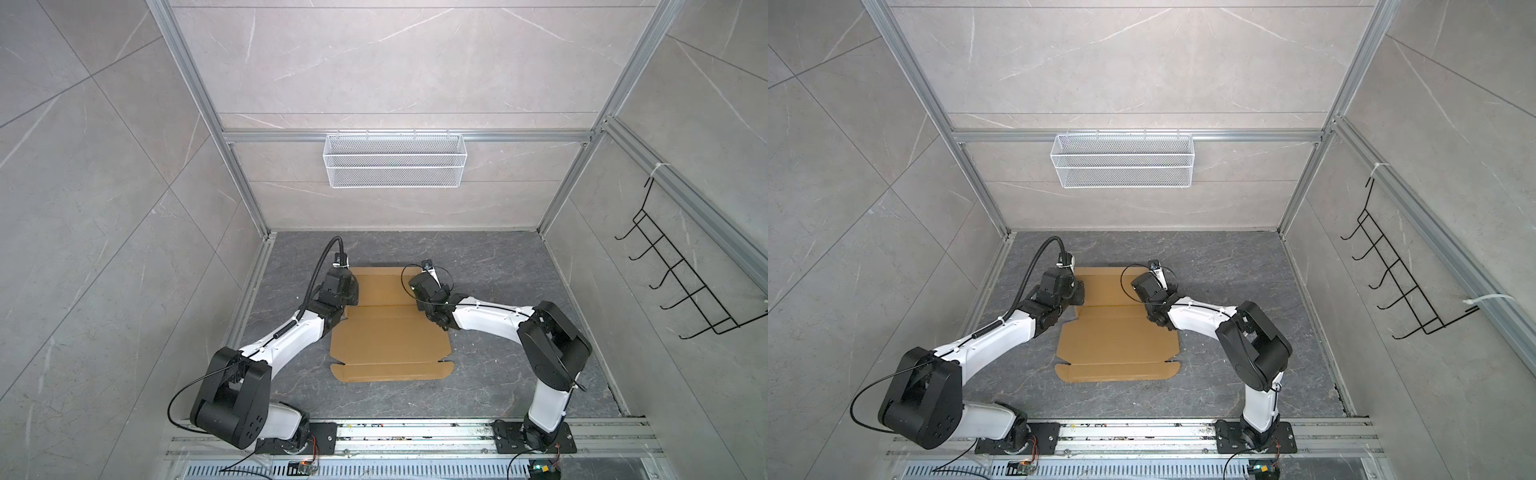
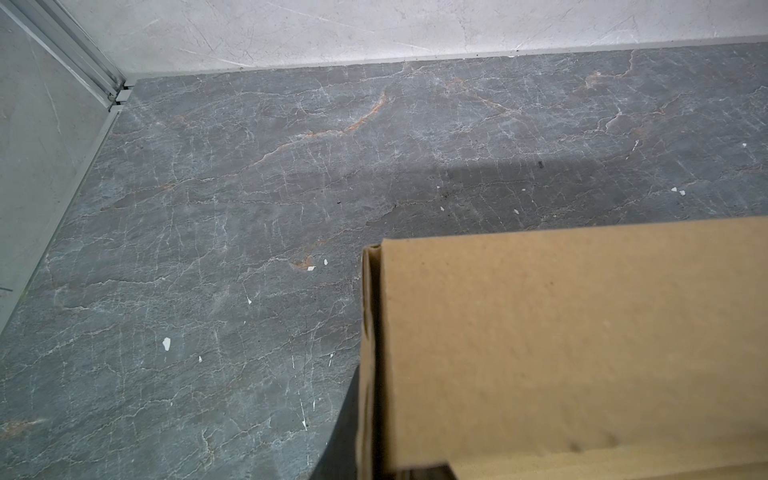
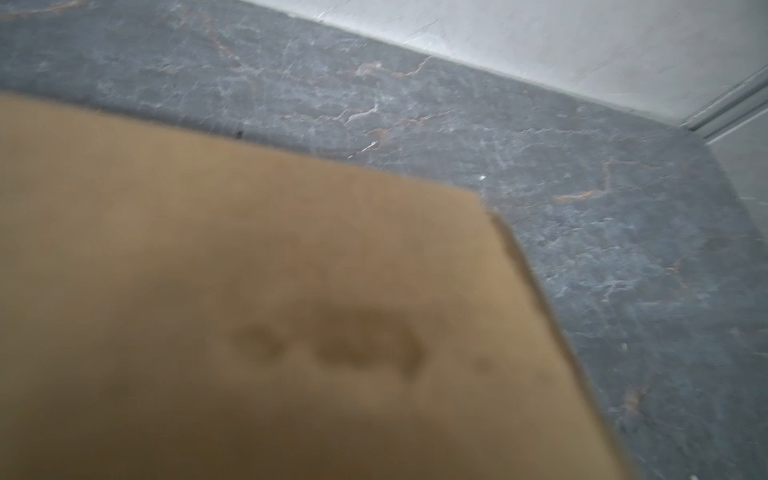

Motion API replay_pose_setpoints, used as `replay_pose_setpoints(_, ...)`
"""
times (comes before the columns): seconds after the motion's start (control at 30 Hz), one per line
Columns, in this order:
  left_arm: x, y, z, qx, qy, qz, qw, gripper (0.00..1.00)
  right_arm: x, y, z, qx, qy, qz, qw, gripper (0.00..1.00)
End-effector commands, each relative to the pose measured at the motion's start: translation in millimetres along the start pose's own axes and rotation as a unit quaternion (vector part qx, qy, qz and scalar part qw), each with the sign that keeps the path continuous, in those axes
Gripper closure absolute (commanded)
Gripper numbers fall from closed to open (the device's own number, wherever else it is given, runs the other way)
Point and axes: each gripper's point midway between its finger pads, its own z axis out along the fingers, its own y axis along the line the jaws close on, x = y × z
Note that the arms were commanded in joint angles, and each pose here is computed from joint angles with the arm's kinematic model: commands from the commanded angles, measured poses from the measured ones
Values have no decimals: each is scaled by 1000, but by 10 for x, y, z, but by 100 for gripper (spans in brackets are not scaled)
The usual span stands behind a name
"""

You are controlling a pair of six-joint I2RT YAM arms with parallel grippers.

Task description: Fold the paper box

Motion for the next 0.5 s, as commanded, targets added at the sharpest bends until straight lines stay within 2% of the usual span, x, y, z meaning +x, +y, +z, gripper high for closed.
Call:
replay_pose_setpoints(0.0,-274,-89,-60,16,-33,-16,999,91,31,62,-136,-45,11,5,999,56)
replay_pose_setpoints(0.2,-238,-85,-37,14,-29,-15,999,91,99,81,-252,-78,24,34,996,45)
replay_pose_setpoints(0.47,-226,-90,-33,15,-30,-13,999,91,223,-160,-400,-47,33,82,995,39)
